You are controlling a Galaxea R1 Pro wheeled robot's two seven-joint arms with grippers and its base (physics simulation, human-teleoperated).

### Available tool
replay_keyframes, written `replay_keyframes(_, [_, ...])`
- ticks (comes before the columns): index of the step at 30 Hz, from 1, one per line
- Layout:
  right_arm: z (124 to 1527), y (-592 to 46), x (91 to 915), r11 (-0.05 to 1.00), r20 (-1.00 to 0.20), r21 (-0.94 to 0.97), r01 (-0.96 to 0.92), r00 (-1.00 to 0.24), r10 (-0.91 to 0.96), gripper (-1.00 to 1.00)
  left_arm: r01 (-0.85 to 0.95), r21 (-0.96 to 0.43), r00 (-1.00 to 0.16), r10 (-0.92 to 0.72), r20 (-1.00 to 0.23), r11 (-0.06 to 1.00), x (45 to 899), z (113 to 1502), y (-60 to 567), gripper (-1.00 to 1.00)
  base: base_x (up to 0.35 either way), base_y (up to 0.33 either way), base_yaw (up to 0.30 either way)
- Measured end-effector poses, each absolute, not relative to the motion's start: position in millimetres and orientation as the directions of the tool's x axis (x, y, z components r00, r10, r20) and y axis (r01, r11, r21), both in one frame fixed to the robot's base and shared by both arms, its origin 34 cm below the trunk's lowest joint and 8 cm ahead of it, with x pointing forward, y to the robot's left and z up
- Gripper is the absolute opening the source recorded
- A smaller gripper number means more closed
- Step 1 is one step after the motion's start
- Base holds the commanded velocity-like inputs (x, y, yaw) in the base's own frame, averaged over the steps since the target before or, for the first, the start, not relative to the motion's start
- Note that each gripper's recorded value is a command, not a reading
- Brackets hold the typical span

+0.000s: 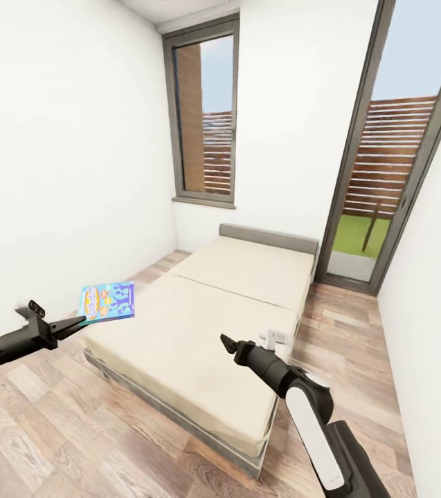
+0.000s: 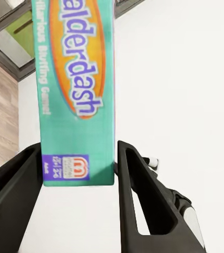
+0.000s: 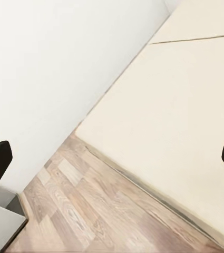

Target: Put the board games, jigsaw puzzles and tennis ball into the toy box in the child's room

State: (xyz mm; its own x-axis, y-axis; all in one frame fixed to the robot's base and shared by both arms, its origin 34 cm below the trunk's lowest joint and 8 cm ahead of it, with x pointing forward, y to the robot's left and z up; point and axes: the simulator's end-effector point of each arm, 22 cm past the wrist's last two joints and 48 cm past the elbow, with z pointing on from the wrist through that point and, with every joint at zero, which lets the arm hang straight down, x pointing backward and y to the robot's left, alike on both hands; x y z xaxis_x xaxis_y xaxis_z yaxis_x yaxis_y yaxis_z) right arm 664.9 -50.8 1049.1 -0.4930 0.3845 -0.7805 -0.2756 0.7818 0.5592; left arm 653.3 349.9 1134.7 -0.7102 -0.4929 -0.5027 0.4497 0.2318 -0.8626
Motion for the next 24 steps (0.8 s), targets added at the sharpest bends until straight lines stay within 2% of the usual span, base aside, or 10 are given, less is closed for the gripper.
replay_keyframes(24, [1065, -48, 656, 0.783, -0.773, 0.562, -0.266, -0.506, 0.383, 1.00, 0.459, -0.858, -0.704, -0.494, -0.510, 0.232, 644, 1163, 350, -1.00, 0.000, 0.000, 0.277])
